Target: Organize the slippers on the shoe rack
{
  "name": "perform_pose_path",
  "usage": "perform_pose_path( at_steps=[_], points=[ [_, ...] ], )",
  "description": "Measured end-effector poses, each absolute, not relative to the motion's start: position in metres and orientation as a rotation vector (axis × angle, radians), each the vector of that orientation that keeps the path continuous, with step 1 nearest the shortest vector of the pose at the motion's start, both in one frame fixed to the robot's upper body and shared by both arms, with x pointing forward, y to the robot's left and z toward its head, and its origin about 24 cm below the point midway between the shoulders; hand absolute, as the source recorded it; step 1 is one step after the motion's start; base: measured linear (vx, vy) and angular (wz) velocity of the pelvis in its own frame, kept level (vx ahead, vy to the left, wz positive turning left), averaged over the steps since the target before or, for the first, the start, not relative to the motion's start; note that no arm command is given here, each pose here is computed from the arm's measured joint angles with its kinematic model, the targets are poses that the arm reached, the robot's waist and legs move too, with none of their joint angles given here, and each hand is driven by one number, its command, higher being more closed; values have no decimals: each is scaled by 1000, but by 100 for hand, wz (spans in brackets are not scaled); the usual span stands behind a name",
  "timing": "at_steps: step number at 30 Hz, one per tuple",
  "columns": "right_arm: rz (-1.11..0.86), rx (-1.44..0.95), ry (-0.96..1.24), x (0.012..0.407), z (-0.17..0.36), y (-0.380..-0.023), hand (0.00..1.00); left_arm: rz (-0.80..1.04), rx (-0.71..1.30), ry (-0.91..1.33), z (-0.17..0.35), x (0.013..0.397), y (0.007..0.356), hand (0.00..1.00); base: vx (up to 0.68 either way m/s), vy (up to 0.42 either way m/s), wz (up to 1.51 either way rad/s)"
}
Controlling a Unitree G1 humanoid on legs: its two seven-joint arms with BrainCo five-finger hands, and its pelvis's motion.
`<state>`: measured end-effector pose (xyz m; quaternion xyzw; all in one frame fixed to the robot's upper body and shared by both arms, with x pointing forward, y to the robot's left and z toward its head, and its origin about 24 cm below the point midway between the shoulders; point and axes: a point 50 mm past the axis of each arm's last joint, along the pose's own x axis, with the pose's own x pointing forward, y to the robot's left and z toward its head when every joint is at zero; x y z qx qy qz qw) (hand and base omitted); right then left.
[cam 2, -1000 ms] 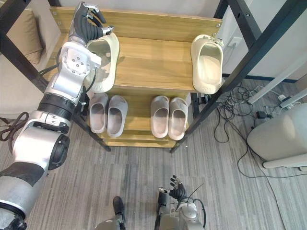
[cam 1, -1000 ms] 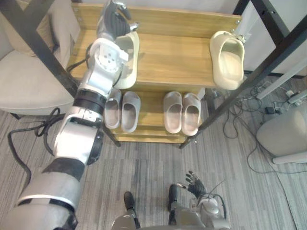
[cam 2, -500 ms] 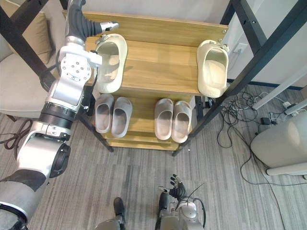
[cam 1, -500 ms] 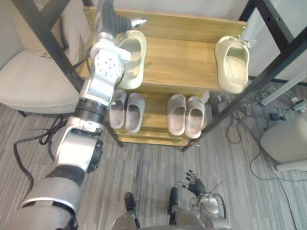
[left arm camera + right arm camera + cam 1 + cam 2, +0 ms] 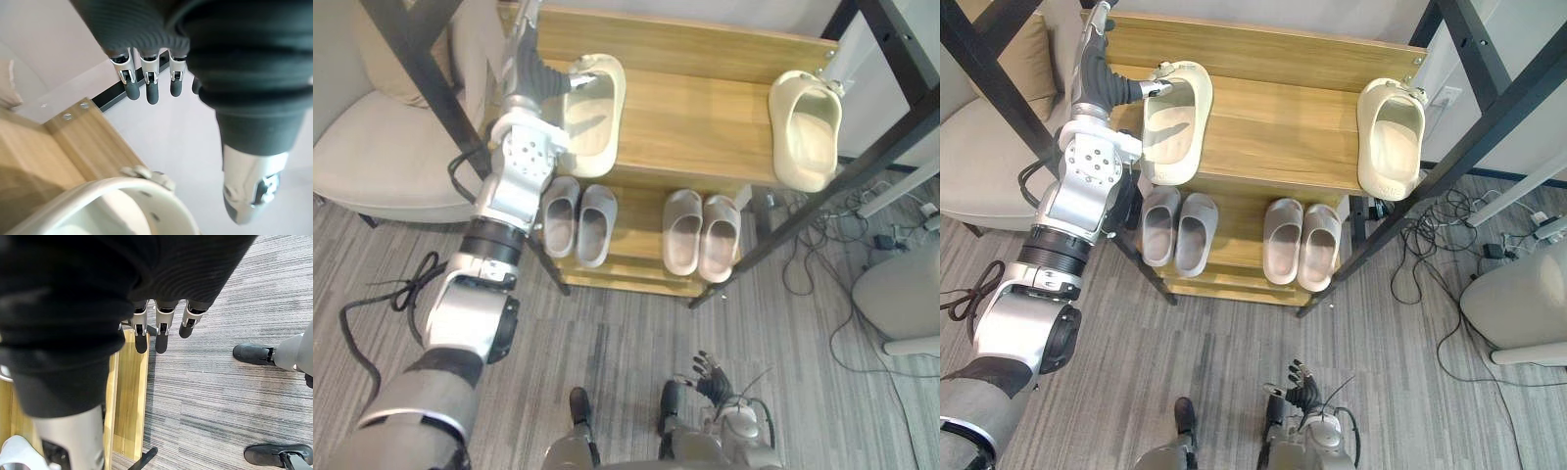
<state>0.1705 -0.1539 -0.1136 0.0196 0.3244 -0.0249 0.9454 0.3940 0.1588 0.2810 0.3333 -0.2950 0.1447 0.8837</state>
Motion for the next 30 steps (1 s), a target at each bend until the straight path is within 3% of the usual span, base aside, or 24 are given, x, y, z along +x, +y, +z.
perform_pose_path(
  at_steps=[5,30],
  points=[
    [-46,39,644,177,-111,-153,0,292,737,-541,270,401,163,0,-9,4,-2],
    [-82,78,539,202,-92,-157,0,277,851,-639,335,403,137,0,-4,11,-4]
  ],
)
